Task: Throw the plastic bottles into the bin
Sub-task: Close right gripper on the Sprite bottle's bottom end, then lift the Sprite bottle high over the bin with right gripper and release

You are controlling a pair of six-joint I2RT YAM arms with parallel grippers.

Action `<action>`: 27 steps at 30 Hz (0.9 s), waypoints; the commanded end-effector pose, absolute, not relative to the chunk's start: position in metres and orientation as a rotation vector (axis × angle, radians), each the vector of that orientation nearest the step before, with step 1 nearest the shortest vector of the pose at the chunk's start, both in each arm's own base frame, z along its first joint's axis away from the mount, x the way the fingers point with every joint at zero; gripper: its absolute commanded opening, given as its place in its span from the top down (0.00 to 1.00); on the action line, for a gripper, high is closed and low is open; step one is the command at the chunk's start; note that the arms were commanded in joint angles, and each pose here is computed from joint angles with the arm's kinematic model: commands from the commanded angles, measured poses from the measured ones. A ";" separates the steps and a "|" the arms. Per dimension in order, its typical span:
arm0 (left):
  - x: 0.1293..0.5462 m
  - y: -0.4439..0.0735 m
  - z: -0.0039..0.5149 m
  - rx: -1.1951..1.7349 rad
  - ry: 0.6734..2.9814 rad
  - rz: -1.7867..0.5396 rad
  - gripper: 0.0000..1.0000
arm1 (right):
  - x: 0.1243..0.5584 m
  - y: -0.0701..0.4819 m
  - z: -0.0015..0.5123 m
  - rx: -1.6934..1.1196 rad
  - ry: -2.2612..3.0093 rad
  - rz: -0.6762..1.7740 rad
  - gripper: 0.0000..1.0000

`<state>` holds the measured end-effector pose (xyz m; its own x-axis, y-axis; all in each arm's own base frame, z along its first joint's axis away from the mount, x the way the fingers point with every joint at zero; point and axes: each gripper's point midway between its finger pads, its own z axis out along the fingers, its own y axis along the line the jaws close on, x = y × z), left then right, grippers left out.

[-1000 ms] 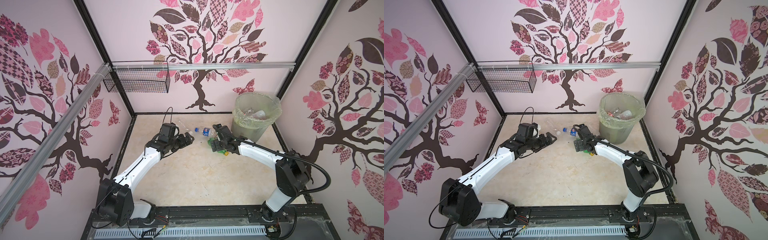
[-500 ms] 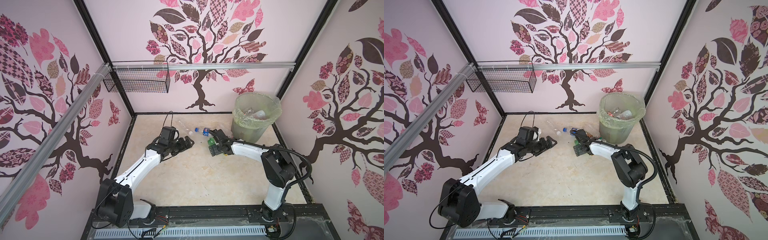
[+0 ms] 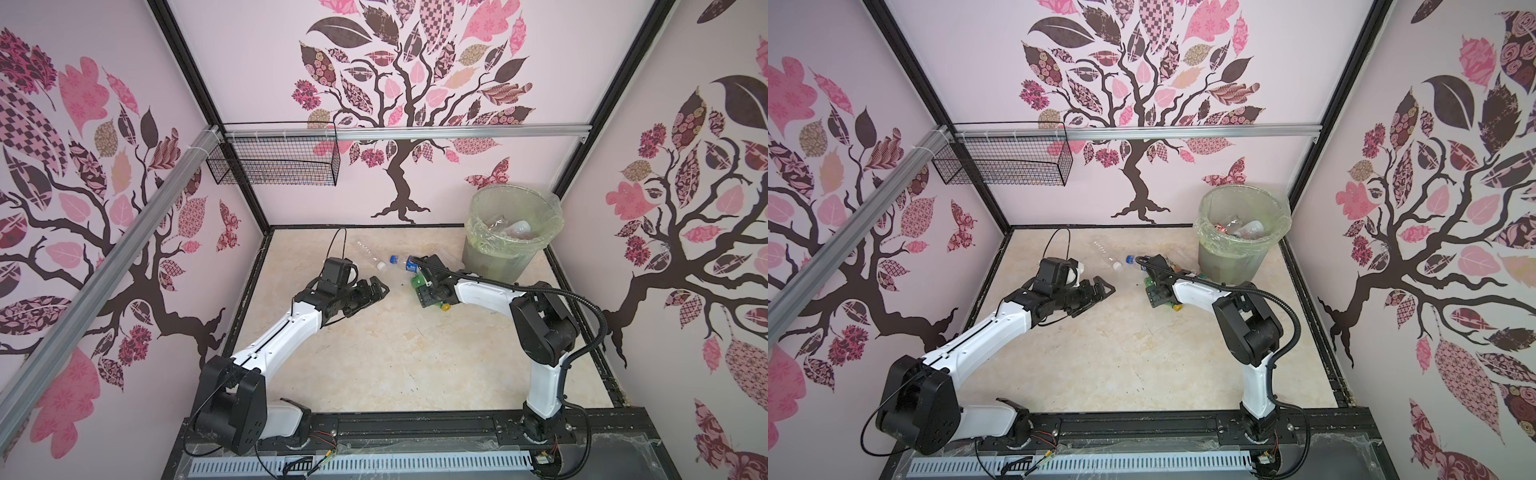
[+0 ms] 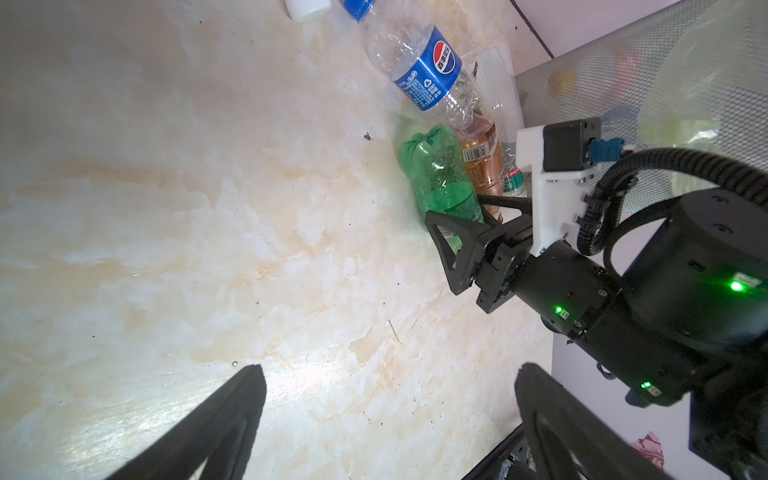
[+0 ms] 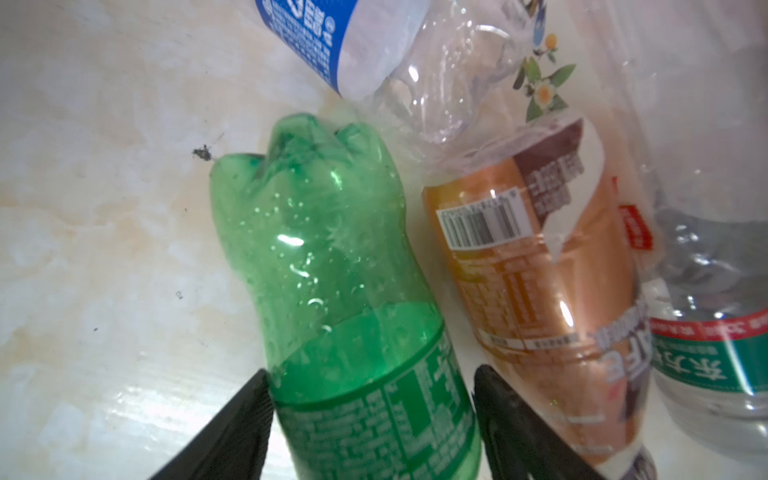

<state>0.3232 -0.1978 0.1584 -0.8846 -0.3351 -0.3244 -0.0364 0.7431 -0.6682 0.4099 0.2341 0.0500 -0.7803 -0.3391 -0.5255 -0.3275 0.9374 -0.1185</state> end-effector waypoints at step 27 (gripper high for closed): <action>0.302 -0.190 0.276 -0.481 2.388 -1.114 0.02 | 0.395 0.254 0.187 -0.295 2.593 0.226 0.40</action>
<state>0.3144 -0.1923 0.2320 -0.8568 -0.4132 -0.3085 -0.0787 0.6960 -0.7137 0.4077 0.2605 0.1077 -0.8439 -0.2347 -0.4824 -0.2940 0.9545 0.0500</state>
